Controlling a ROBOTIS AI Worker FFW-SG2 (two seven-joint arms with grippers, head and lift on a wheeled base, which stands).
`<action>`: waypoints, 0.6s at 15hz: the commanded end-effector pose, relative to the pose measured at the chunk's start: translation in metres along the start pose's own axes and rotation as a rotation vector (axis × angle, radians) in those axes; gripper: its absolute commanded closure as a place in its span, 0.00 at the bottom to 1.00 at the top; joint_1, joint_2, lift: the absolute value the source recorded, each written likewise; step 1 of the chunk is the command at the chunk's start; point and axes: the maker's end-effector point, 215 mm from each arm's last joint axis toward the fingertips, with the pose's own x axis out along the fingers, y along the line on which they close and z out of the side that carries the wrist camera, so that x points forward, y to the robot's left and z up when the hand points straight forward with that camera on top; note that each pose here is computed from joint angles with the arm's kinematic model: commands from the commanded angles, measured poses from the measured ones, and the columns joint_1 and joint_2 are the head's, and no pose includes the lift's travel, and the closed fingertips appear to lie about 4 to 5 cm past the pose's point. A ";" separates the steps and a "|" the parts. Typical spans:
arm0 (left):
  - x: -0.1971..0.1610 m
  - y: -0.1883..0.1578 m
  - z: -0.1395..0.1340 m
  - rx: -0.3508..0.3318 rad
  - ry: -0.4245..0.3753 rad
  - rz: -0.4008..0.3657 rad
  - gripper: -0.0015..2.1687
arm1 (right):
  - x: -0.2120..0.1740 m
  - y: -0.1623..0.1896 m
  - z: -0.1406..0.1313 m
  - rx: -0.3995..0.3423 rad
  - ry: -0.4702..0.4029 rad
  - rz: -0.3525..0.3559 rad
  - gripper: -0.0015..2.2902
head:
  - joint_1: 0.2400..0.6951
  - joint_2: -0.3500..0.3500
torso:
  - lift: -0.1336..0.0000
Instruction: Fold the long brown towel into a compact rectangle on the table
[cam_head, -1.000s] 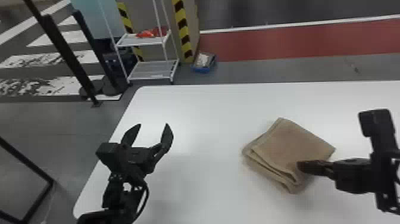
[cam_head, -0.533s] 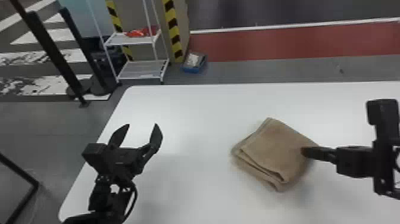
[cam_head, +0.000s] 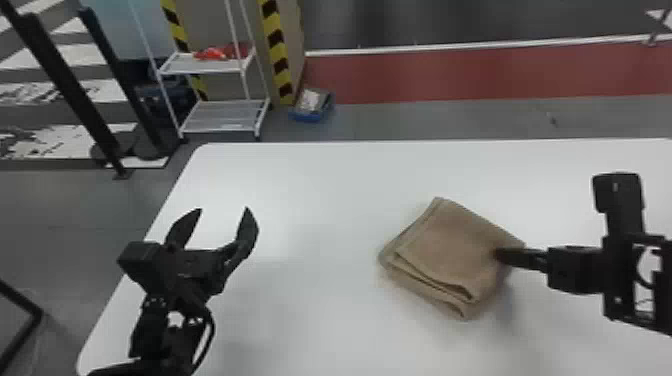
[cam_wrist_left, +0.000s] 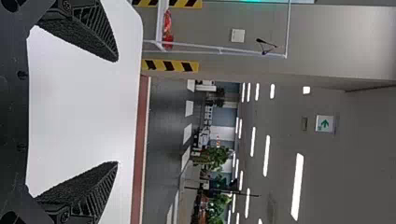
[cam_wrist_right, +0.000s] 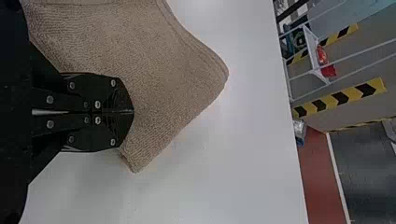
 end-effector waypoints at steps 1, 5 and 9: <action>-0.001 0.000 0.000 -0.001 -0.001 0.003 0.04 | -0.018 0.007 0.009 -0.003 -0.044 0.011 0.94 | 1.00 0.70 | 0.08; -0.001 0.002 0.000 -0.001 -0.001 0.006 0.04 | -0.049 -0.016 -0.008 0.067 -0.015 -0.045 0.94 | 1.00 0.69 | 0.08; 0.002 -0.003 0.002 -0.003 -0.006 -0.003 0.04 | -0.045 -0.029 -0.004 0.077 -0.010 -0.071 0.94 | 1.00 0.64 | 0.08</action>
